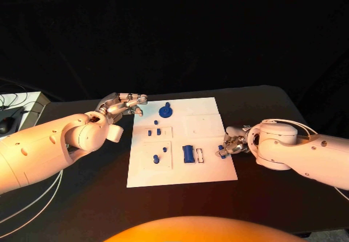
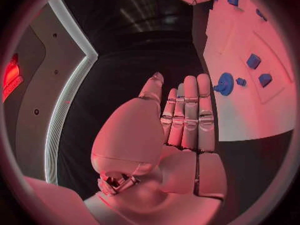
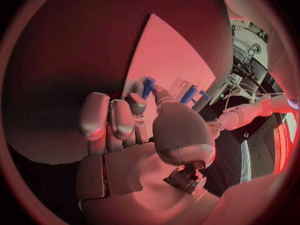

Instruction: Assemble the parts on the task board

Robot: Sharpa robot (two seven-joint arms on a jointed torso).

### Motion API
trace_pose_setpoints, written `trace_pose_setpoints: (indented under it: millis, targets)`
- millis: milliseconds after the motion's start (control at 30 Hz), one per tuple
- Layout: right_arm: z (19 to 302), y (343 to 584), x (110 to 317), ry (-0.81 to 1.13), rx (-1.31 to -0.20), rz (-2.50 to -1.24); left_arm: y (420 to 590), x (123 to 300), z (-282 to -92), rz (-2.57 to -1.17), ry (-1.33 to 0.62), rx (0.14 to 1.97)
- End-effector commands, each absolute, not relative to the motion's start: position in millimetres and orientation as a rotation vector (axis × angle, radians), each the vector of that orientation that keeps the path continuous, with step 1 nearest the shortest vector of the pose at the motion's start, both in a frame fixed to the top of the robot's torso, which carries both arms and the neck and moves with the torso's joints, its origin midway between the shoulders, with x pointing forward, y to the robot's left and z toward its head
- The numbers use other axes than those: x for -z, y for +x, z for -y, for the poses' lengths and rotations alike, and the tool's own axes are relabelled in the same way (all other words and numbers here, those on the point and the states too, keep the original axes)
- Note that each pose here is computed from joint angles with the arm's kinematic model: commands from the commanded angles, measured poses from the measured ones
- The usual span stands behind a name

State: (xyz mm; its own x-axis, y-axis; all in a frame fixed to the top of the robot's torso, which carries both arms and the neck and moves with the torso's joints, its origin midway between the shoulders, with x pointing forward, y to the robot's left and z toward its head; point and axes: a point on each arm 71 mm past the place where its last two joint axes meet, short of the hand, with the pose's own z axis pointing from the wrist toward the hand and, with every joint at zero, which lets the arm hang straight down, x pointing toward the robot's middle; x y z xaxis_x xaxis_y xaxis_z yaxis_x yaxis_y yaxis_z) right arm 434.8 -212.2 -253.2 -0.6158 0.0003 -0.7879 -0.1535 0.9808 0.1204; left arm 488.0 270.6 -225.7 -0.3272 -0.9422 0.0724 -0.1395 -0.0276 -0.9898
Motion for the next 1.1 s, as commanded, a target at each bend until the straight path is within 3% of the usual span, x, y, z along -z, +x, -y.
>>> trace_pose_setpoints:
  millis: [33, 533, 1100]
  targets:
    - [215.2, 436.4, 257.1, -0.138, -0.178, -2.215, 487.5, 224.8, -268.6, -1.541, -1.164, 1.453]
    - [210.6, 430.4, 263.5, -0.159, -0.206, -2.276, 487.2, 225.0, -268.6, -1.547, -1.166, 1.451]
    - [211.9, 429.6, 255.4, 0.140, -0.372, -2.283, 486.7, 224.9, -269.3, -1.550, -1.166, 1.450]
